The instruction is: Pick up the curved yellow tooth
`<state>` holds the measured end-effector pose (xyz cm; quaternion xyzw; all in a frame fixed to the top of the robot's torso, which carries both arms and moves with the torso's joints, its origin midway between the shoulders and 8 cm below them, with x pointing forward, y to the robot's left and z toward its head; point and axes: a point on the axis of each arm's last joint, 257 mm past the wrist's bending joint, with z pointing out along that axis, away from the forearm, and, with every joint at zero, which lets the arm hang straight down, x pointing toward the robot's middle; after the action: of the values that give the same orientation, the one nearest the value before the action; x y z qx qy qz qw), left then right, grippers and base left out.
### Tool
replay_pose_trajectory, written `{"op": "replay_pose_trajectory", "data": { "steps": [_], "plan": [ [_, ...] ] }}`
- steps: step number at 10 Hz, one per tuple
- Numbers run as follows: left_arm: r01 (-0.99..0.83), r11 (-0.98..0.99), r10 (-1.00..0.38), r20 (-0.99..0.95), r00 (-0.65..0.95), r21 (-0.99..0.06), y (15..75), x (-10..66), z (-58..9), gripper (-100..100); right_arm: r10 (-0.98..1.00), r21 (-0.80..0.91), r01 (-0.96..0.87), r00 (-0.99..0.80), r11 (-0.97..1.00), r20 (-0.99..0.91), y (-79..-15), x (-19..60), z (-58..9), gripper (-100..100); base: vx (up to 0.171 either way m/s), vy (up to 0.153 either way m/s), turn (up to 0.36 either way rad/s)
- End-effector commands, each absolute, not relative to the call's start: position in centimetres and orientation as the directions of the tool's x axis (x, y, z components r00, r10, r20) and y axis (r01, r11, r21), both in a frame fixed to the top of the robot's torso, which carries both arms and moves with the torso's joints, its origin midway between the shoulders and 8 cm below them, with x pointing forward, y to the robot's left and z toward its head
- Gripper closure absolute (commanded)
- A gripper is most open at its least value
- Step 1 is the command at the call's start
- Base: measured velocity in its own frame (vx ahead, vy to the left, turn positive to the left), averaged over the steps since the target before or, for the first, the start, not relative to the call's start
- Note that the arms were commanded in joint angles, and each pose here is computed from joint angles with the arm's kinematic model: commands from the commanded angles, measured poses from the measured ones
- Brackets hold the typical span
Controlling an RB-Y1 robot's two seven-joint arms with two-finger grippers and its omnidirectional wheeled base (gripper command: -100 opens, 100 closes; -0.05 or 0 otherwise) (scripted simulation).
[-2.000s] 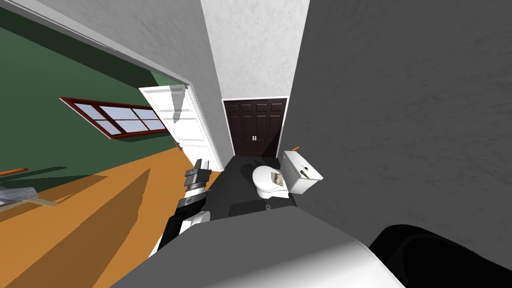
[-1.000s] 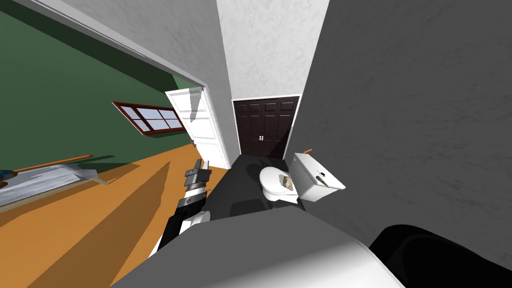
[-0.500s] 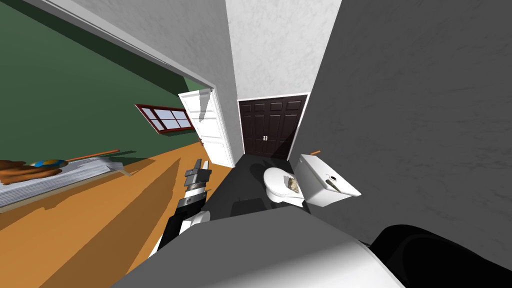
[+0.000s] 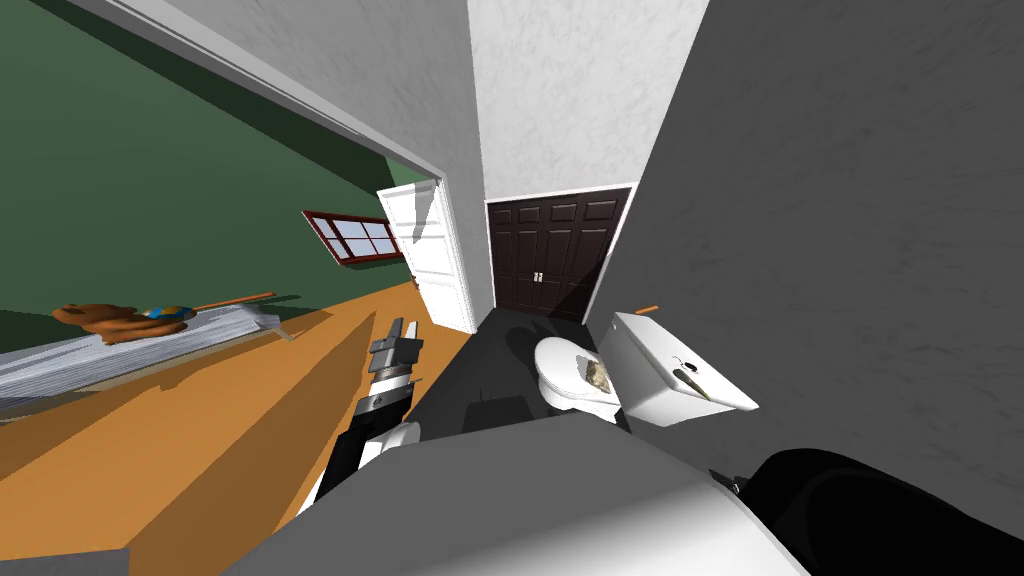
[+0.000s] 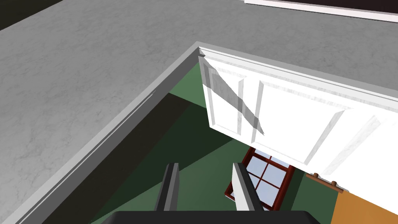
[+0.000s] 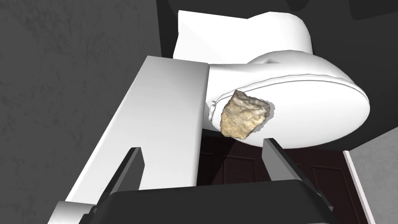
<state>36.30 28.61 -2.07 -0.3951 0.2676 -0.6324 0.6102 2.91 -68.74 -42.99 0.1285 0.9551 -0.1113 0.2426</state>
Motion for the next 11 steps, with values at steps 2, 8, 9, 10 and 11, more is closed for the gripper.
{"op": "replay_pose_trajectory", "data": {
  "steps": [2, 8, 9, 10, 11],
  "plan": [
    [0.560, -0.112, -0.983, 0.173, 0.057, -0.821, 28.6, 36.3, -2.1, 0, 0.138, -0.250, 0.284, -0.869, 0.926, -0.476, -73.3, 2.7, -39.8, -100, 0.028, 0.053, 0.135],
    [0.560, -0.112, -0.983, 0.173, 0.057, -0.821, 28.6, 36.3, -2.1, 0, 0.043, -0.392, 0.244, -0.890, 0.887, -0.455, -79.7, 3.9, -34.0, -100, 0.049, 0.019, 0.101],
    [0.560, -0.112, -0.983, 0.173, 0.057, -0.821, 28.6, 36.3, -2.1, 0, 0.029, -0.411, 0.237, -0.891, 0.880, -0.453, -80.5, 4.3, -33.1, -100, 0.080, -0.015, 0.125],
    [0.560, -0.112, -0.983, 0.173, 0.057, -0.821, 28.6, 36.3, -2.1, 0, 0.012, -0.428, 0.230, -0.891, 0.874, -0.454, -81.2, 4.9, -32.2, -100, 0.110, -0.047, 0.138],
    [0.560, -0.112, -0.983, 0.173, 0.057, -0.821, 28.6, 36.3, -2.1, 0, 0.022, -0.417, 0.234, -0.891, 0.878, -0.454, -80.7, 4.5, -32.9, -100, 0.055, -0.030, 0.041]
  ]
}}
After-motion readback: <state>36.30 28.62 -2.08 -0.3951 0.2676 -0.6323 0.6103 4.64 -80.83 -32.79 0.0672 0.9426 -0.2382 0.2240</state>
